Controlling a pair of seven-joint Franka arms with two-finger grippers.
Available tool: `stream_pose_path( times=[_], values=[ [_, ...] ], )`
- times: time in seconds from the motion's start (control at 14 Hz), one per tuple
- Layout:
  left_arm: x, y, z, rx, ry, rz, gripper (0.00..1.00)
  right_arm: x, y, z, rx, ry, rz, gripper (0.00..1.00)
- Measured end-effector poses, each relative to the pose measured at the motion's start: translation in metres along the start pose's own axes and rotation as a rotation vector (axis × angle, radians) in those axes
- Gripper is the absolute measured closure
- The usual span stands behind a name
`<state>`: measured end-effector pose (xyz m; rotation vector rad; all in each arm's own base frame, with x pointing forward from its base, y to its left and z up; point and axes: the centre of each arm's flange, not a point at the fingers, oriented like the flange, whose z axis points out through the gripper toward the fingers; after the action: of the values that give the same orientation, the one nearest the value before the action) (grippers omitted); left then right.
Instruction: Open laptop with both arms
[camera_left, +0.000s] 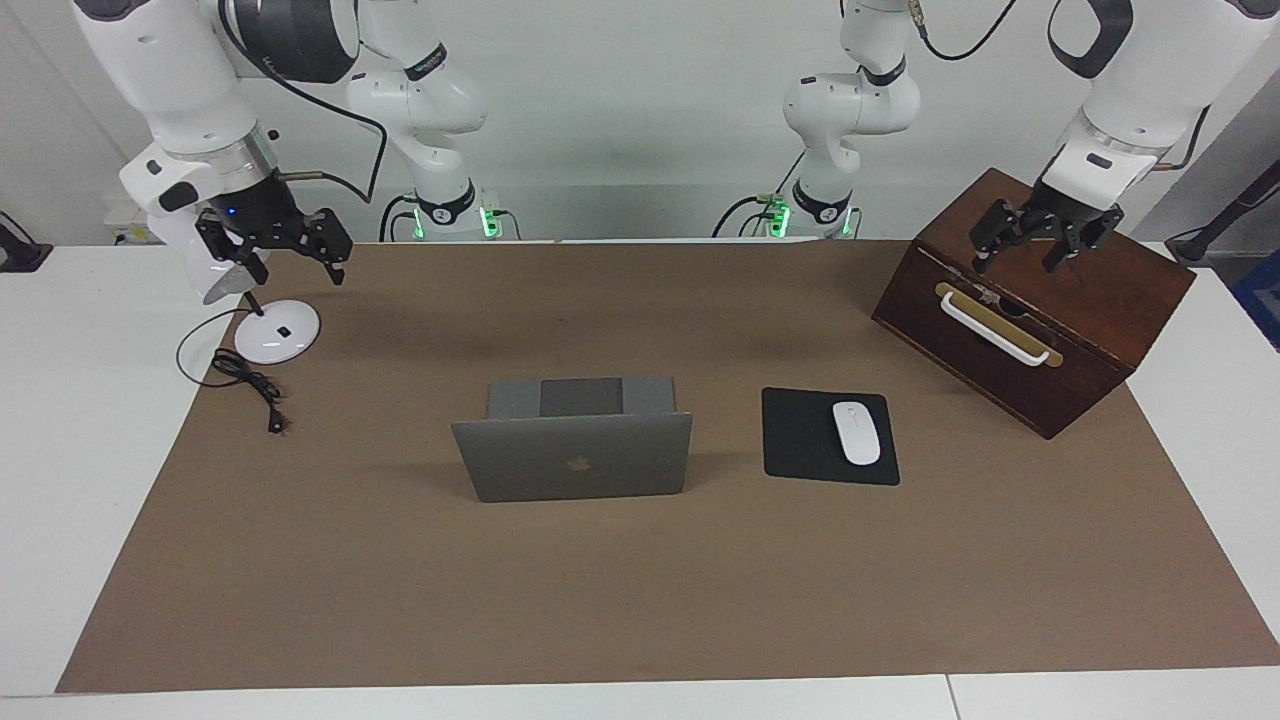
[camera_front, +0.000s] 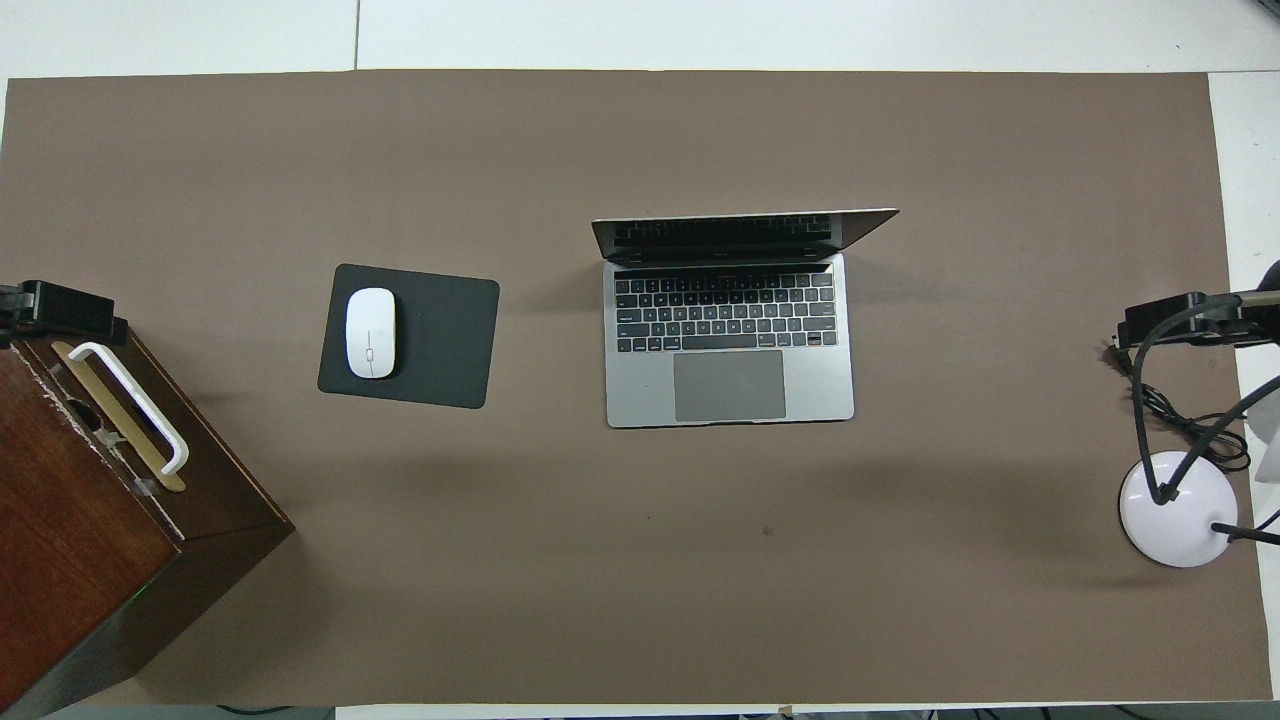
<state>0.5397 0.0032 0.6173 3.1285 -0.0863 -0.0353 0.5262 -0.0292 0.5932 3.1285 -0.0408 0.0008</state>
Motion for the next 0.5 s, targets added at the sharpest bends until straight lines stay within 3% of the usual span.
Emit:
stream_pose_path(
  times=[0.5],
  values=[
    [0.0011,-0.0006,-0.0021,0.000,0.005,-0.001,0.00,0.0001,0.0000,-0.0002,0.000,0.002,0.000,0.00]
  ],
)
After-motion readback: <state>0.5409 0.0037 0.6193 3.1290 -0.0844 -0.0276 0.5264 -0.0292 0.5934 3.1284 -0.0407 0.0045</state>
